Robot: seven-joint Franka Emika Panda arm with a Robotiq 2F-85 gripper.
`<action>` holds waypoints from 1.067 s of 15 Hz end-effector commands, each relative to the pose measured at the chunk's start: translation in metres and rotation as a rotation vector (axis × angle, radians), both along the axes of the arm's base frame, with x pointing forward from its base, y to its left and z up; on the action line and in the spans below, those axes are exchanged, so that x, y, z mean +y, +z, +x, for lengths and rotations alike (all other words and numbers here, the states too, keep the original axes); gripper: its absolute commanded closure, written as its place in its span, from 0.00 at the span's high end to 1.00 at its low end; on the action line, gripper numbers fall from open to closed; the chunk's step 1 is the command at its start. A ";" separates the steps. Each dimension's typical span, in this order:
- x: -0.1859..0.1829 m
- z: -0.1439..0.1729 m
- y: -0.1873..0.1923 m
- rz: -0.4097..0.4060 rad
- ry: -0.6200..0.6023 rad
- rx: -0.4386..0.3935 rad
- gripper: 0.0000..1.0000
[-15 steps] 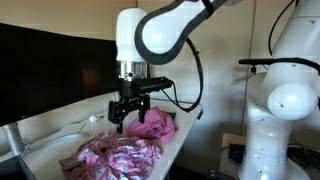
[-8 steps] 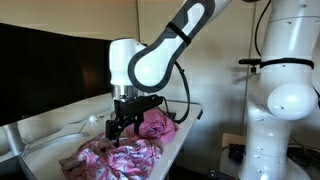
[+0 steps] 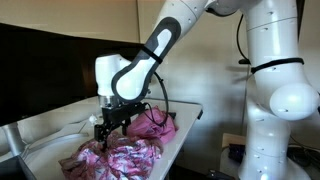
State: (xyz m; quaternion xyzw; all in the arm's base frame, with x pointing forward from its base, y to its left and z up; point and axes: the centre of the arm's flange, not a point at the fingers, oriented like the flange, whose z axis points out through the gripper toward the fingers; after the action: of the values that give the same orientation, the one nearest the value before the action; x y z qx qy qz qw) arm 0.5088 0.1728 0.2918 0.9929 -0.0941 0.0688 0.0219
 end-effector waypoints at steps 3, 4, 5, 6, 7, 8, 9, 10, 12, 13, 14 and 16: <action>0.016 0.036 -0.038 0.046 -0.004 0.043 1.00; 0.018 0.039 -0.044 0.049 -0.001 0.053 1.00; 0.021 0.040 -0.052 0.052 0.002 0.070 1.00; 0.022 0.040 -0.060 0.053 0.003 0.083 1.00; 0.024 0.039 -0.067 0.056 0.006 0.103 1.00; 0.025 0.038 -0.073 0.059 0.005 0.117 1.00; 0.026 0.035 -0.079 0.047 -0.009 0.149 1.00; 0.027 0.033 -0.084 0.038 -0.030 0.169 1.00; 0.026 0.029 -0.089 0.022 -0.046 0.220 0.74; 0.026 0.025 -0.088 0.024 -0.043 0.248 0.68; 0.026 0.024 -0.087 0.021 -0.052 0.260 0.61; 0.027 0.019 -0.082 0.021 -0.059 0.280 0.48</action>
State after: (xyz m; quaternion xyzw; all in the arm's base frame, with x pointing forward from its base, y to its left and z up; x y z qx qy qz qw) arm 0.5367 0.2004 0.2134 0.9919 -0.1160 -0.0449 0.0246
